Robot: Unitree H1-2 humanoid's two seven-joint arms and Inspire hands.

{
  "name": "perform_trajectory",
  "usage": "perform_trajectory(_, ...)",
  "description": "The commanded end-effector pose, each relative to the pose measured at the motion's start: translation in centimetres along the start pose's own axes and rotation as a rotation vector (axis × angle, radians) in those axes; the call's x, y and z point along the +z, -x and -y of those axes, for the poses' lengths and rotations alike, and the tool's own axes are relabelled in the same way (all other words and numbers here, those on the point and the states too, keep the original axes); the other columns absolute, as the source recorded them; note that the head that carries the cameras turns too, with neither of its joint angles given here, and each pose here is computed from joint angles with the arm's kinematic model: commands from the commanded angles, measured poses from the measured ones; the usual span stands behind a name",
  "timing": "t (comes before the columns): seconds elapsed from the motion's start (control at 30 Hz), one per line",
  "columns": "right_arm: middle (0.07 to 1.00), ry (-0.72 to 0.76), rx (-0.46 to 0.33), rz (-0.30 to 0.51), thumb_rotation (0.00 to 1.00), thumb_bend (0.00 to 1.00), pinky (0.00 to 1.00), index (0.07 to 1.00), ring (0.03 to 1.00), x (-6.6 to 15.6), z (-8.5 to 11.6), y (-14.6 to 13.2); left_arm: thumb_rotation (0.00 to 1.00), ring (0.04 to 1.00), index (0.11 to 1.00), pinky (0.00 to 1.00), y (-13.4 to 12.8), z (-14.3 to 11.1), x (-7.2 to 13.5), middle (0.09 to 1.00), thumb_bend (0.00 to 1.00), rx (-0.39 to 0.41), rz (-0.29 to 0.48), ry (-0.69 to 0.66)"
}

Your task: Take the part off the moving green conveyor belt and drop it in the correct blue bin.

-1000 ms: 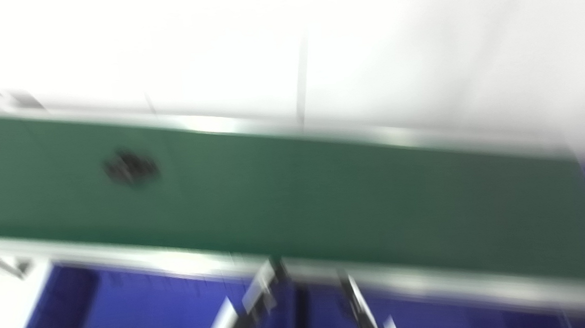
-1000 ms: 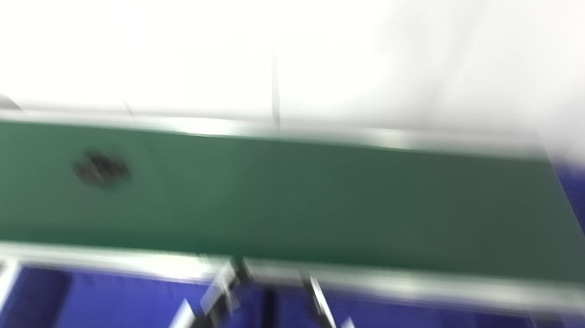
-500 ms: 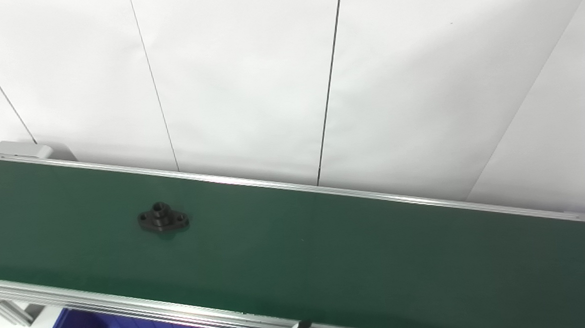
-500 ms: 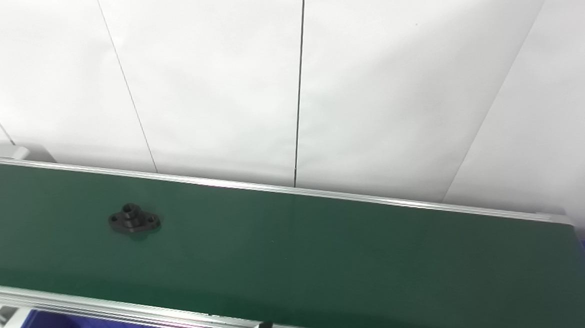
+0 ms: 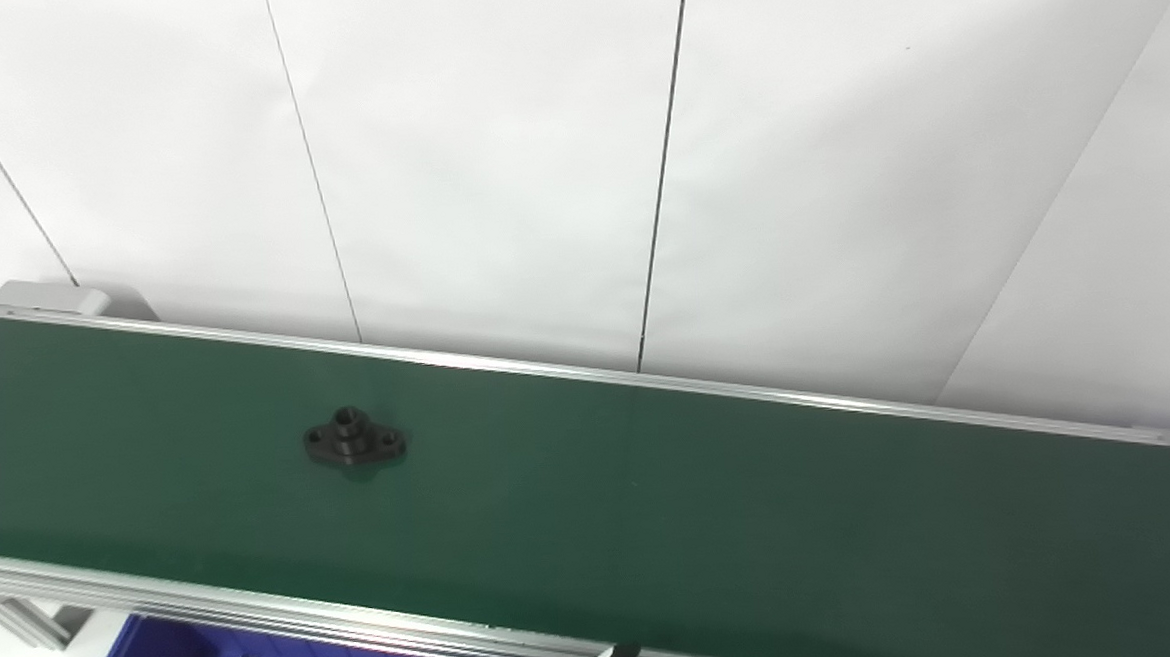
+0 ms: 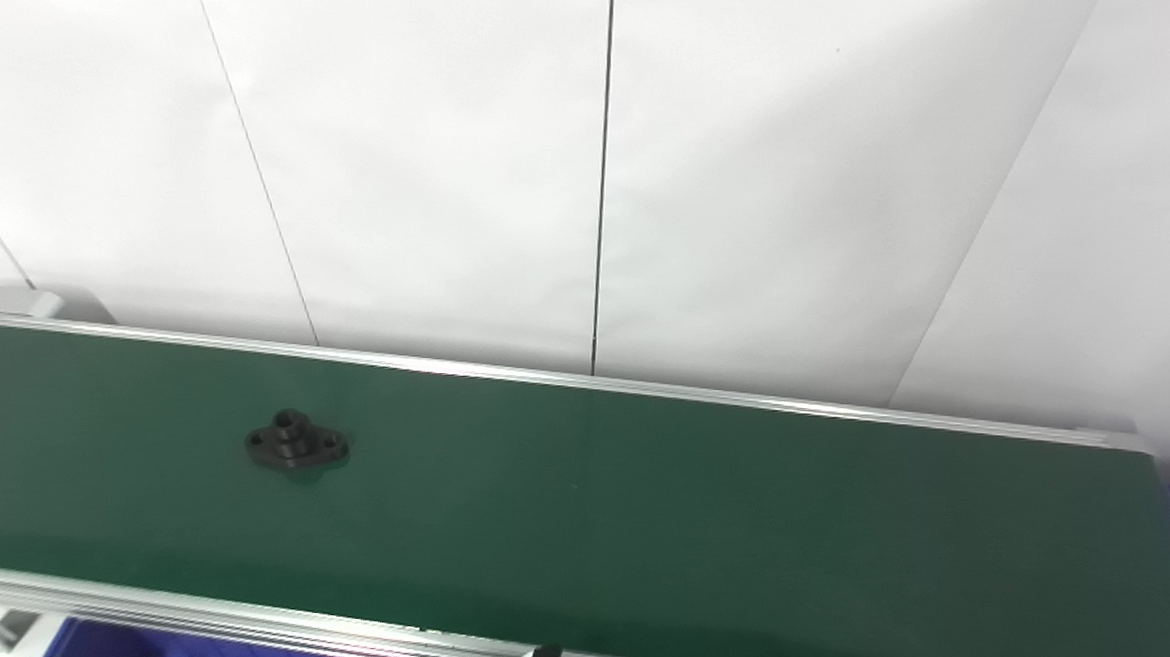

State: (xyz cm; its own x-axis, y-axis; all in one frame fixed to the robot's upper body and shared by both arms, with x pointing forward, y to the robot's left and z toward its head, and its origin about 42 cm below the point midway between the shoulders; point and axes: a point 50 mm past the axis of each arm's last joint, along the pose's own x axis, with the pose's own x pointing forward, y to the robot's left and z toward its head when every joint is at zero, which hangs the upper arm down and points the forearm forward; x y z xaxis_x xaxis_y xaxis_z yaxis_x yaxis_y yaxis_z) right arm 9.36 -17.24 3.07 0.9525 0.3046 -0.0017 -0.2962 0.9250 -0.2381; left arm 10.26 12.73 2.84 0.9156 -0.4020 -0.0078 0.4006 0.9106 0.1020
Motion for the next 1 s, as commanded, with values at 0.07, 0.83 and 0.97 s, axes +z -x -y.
perform_trajectory(0.07, 0.984, -0.013, -0.044, 0.156, 0.89, 0.94, 0.84, 0.999, 0.950, 3.2, 1.3, -0.2, 0.95, 0.923, 0.936, 0.77, -0.4, -0.2, 1.3, 0.923, 1.00, 0.013, 0.080, 0.001)
perform_trajectory(0.83, 0.993, 0.315, -0.179, 0.490, 0.85, 0.88, 0.87, 1.000, 0.977, 10.9, 8.1, -8.8, 0.97, 0.963, 0.968, 0.83, -1.0, -0.4, 2.0, 0.952, 1.00, 0.017, 0.105, 0.020)
perform_trajectory(0.97, 0.976, 0.330, -0.176, 0.513, 0.86, 0.87, 0.87, 0.991, 0.961, 11.3, 9.0, -10.9, 0.97, 0.963, 0.975, 0.83, -1.0, -0.5, 2.0, 0.958, 1.00, 0.022, 0.106, 0.020)
